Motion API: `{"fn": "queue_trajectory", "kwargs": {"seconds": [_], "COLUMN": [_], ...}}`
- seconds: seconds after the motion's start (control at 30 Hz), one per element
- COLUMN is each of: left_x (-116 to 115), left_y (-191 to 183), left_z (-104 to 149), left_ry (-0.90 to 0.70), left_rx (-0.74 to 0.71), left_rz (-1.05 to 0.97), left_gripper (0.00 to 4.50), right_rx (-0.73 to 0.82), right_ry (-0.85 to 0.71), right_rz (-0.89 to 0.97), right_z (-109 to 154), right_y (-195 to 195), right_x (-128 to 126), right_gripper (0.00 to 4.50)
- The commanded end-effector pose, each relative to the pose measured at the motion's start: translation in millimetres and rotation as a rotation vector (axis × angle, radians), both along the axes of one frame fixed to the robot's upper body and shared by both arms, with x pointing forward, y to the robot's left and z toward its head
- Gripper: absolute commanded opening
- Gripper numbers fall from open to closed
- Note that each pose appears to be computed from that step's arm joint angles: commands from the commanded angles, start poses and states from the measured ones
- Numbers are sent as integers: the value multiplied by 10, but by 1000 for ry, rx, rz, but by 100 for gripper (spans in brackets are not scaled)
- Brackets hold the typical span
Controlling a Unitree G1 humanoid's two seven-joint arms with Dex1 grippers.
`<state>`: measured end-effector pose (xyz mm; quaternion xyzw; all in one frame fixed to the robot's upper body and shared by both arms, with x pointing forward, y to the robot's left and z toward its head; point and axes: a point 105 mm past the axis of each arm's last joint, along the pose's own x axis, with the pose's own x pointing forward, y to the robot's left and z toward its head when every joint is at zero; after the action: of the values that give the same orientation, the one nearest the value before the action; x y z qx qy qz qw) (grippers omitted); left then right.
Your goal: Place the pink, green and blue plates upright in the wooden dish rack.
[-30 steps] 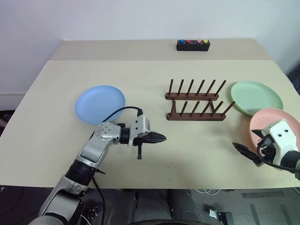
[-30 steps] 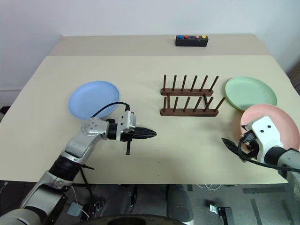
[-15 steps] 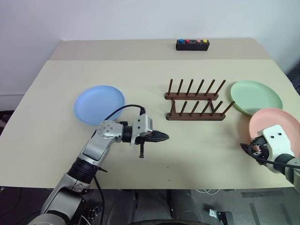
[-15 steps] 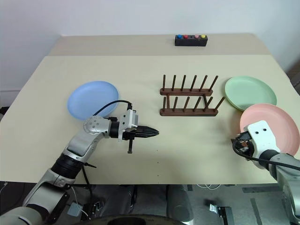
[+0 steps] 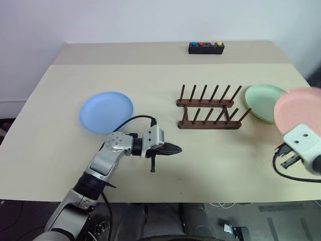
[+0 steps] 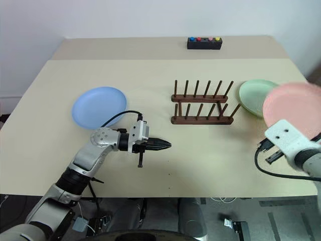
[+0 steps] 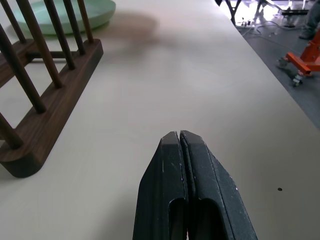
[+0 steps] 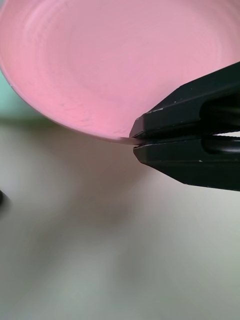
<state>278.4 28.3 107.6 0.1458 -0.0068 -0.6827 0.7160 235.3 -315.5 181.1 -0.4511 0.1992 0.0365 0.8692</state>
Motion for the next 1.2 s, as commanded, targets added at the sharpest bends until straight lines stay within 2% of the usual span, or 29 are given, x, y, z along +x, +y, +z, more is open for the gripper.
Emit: {"fn": "queue_trajectory", "kwargs": {"seconds": [0.03, 0.17, 0.27, 0.33, 0.47, 0.63, 0.93, 1.2], "left_x": [7, 36, 72, 85, 74, 105, 92, 88], "left_y": [6, 3, 2, -1, 25, 103, 163, 180], "left_z": [81, 82, 107, 130, 270, 364, 354, 368], "left_ry": [-29, -32, -39, -39, -16, 1, 13, 14], "left_rx": [-25, -26, -36, -49, -123, -167, -164, -163], "left_rz": [-1, 7, 19, 26, 32, 67, 78, 82], "left_gripper": [0, 0, 0, 0, 0, 0, 0, 0], "right_rx": [-45, 83, 349, 514, 798, 1005, 1248, 1331], "right_ry": [-272, -459, -609, -626, -509, -399, -249, -194], "right_rz": [194, 325, 433, 538, 676, 786, 879, 864], "right_z": [681, 1062, 1362, 1437, 1358, 1341, 1266, 1179], "right_y": [302, 493, 639, 743, 862, 919, 876, 760], "right_x": [115, 196, 258, 269, 313, 299, 352, 480], "right_gripper": [3, 3, 3, 3, 3, 3, 3, 3]}}
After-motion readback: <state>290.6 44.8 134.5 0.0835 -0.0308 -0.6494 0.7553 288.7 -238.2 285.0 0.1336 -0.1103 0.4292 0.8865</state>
